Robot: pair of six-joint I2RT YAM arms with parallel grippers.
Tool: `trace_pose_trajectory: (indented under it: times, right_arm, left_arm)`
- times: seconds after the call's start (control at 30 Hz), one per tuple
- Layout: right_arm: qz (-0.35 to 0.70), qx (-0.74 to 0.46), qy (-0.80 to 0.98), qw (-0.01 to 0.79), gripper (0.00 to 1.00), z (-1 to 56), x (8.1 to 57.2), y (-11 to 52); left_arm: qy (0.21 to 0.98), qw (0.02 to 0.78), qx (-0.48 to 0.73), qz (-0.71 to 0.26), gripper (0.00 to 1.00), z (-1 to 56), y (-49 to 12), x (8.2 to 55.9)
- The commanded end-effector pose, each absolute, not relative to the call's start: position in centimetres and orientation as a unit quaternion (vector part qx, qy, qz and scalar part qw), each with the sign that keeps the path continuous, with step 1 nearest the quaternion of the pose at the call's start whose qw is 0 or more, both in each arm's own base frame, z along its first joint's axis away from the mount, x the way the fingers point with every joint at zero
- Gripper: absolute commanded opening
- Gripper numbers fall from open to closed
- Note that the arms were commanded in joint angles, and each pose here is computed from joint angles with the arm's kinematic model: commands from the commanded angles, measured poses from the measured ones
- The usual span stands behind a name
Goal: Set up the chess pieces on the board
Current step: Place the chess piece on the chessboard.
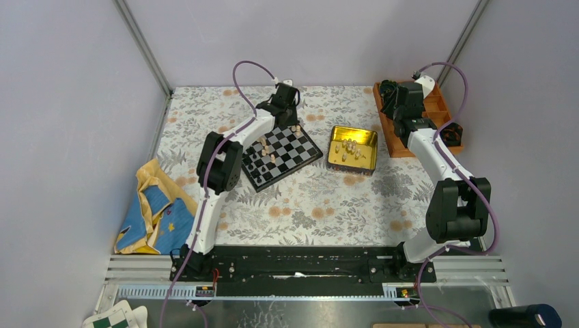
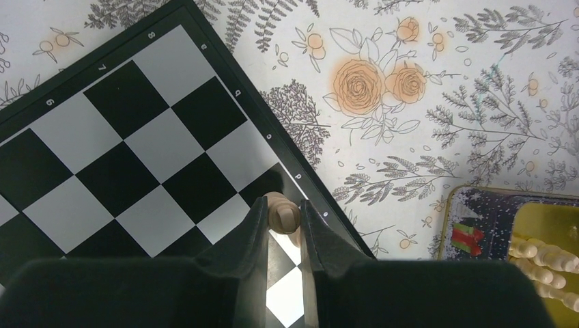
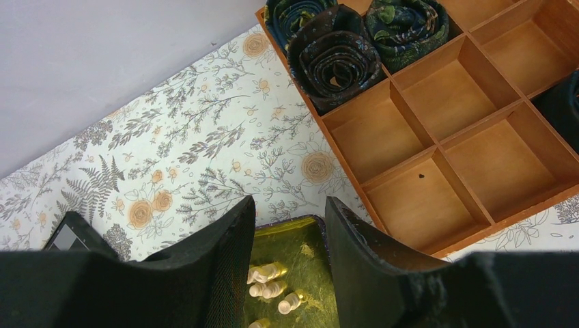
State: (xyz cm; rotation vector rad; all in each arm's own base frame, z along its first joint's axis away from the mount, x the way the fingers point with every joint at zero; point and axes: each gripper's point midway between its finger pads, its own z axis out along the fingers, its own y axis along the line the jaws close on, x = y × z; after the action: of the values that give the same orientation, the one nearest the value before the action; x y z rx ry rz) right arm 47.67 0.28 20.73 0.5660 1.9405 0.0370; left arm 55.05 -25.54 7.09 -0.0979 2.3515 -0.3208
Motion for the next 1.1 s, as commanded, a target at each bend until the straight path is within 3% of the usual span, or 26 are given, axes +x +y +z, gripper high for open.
trace_pose_trajectory:
  times: [0.0,0.43,1.07]
  right_arm:
    - [0.028,0.242,0.794,0.558,0.49,22.7,48.4,0.4]
    - [0.032,0.239,0.793,0.560,0.50,23.2,48.7,0.6]
    - [0.038,0.232,0.780,0.580,0.50,25.7,49.0,0.8]
  left_arm:
    - [0.917,0.377,-0.040,-0.129,0.12,5.6,-25.5,55.7]
    - [0.917,0.376,-0.040,-0.124,0.38,5.4,-25.3,55.6]
    - [0.897,0.420,-0.050,-0.130,0.42,10.1,-25.3,56.9]
